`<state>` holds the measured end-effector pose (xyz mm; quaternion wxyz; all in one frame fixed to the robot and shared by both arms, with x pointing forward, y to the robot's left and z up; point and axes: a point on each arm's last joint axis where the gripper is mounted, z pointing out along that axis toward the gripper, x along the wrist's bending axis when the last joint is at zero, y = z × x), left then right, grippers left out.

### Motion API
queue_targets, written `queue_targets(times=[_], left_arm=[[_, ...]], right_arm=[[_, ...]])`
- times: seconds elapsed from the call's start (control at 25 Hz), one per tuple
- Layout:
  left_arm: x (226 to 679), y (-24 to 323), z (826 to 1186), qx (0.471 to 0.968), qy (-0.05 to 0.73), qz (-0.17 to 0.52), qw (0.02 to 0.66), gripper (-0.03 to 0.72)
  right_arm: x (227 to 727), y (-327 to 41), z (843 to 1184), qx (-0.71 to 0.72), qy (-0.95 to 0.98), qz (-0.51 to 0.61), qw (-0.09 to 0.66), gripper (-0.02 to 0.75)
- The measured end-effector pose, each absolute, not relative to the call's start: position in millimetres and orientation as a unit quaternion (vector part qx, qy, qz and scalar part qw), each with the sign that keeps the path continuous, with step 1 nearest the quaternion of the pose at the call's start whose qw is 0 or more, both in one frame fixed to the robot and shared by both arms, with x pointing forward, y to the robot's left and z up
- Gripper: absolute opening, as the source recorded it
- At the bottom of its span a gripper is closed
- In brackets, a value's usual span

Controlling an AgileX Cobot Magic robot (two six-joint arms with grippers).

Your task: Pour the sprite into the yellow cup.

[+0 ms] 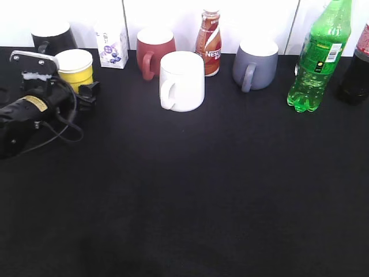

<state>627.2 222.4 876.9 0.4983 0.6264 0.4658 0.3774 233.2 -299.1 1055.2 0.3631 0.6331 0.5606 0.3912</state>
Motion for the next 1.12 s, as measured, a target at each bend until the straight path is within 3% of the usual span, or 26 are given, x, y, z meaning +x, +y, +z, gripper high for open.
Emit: queue_targets(times=[0.24, 0.4, 0.56, 0.64, 0.76, 0.88, 0.96, 1.12], left_arm=[[645, 221, 891, 0.616, 0.451, 0.393, 0.512, 0.668], [645, 220, 872, 0.627, 0.456, 0.382, 0.504, 0.658], [649, 219, 876, 0.61, 0.45, 0.387, 0.525, 0.642], [651, 217, 872, 0.615, 0.442, 0.384, 0.528, 0.598], [650, 214, 874, 0.617, 0.424, 0.386, 0.539, 0.473], [649, 212, 880, 0.602, 0.4, 0.397, 0.566, 0.442], [637, 212, 884, 0.592, 0.381, 0.4, 0.586, 0.44], [588, 204, 912, 0.638, 0.308, 0.364, 0.605, 0.44]], right_arm=[[233, -299, 1055, 0.633, 0.561, 0.391, 0.363, 0.585], [233, -299, 1055, 0.633, 0.561, 0.392, 0.363, 0.585], [233, -298, 1055, 0.633, 0.561, 0.394, 0.36, 0.585], [233, -298, 1055, 0.633, 0.561, 0.394, 0.36, 0.585], [233, -298, 1055, 0.633, 0.561, 0.394, 0.36, 0.585], [233, -298, 1055, 0.633, 0.561, 0.394, 0.36, 0.585], [233, -298, 1055, 0.633, 0.561, 0.394, 0.36, 0.585], [233, -298, 1057, 0.63, 0.558, 0.403, 0.36, 0.585]])
